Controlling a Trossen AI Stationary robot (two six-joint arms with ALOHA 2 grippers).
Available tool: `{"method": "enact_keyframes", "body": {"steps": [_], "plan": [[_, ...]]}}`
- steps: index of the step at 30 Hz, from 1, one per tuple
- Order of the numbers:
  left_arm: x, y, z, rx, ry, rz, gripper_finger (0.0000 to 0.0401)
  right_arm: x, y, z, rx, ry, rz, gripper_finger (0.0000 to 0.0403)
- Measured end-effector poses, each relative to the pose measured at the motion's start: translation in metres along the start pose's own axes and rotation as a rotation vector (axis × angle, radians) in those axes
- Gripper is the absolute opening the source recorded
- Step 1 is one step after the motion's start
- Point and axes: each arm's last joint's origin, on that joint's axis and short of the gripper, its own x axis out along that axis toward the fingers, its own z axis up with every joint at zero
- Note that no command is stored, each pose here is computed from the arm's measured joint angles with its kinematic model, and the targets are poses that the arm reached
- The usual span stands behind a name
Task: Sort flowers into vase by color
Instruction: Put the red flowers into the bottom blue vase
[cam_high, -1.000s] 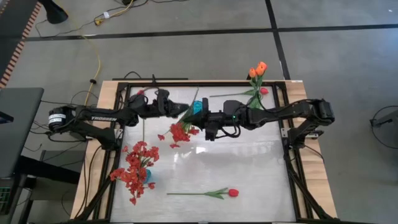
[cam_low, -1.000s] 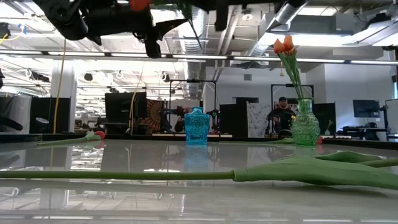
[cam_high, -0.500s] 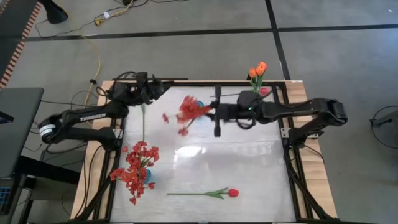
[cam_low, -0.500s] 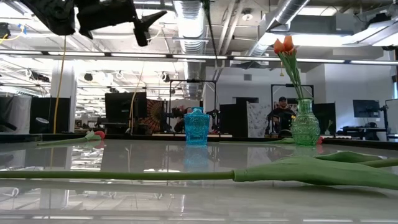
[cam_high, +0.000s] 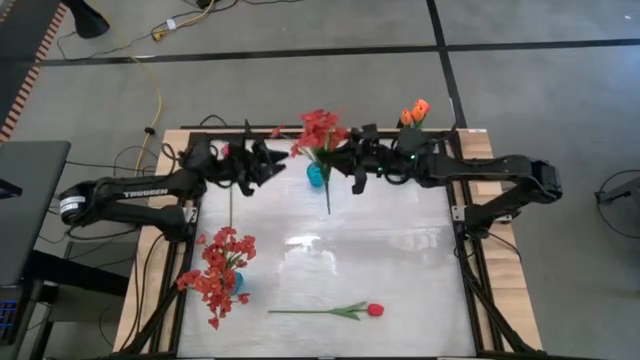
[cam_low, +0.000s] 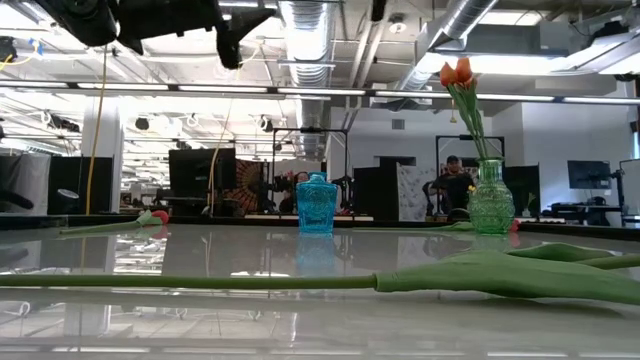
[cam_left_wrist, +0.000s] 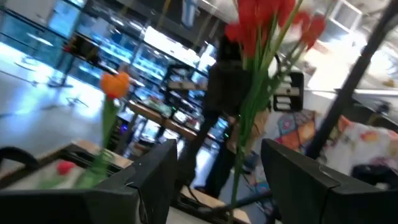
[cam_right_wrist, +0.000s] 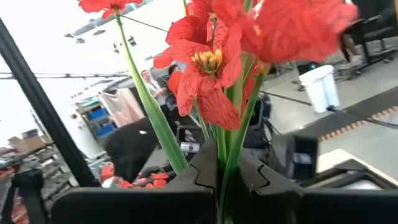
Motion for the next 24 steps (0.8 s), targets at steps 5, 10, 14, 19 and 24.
{"method": "enact_keyframes", "body": {"steps": [5, 10, 14, 19, 24], "plan": [[0.014, -0.01, -0.021, -0.024, 0.032, -0.047, 0.022, 0.016, 0.0, -0.015, 0.001, -0.055, 0.055, 0.0042], [0.021, -0.015, -0.034, -0.04, 0.06, -0.038, 0.022, 0.024, -0.002, -0.021, 0.035, -0.099, 0.084, 0.0042], [0.022, -0.02, -0.037, -0.036, 0.051, -0.035, 0.022, 0.03, -0.008, -0.031, 0.074, -0.072, 0.068, 0.0042], [0.023, -0.025, -0.04, -0.006, 0.048, -0.029, 0.022, 0.039, -0.014, -0.043, 0.088, -0.094, 0.08, 0.0042], [0.023, -0.023, -0.043, -0.015, 0.071, 0.004, 0.022, 0.046, -0.021, -0.055, 0.145, -0.095, 0.082, 0.0042]]}}
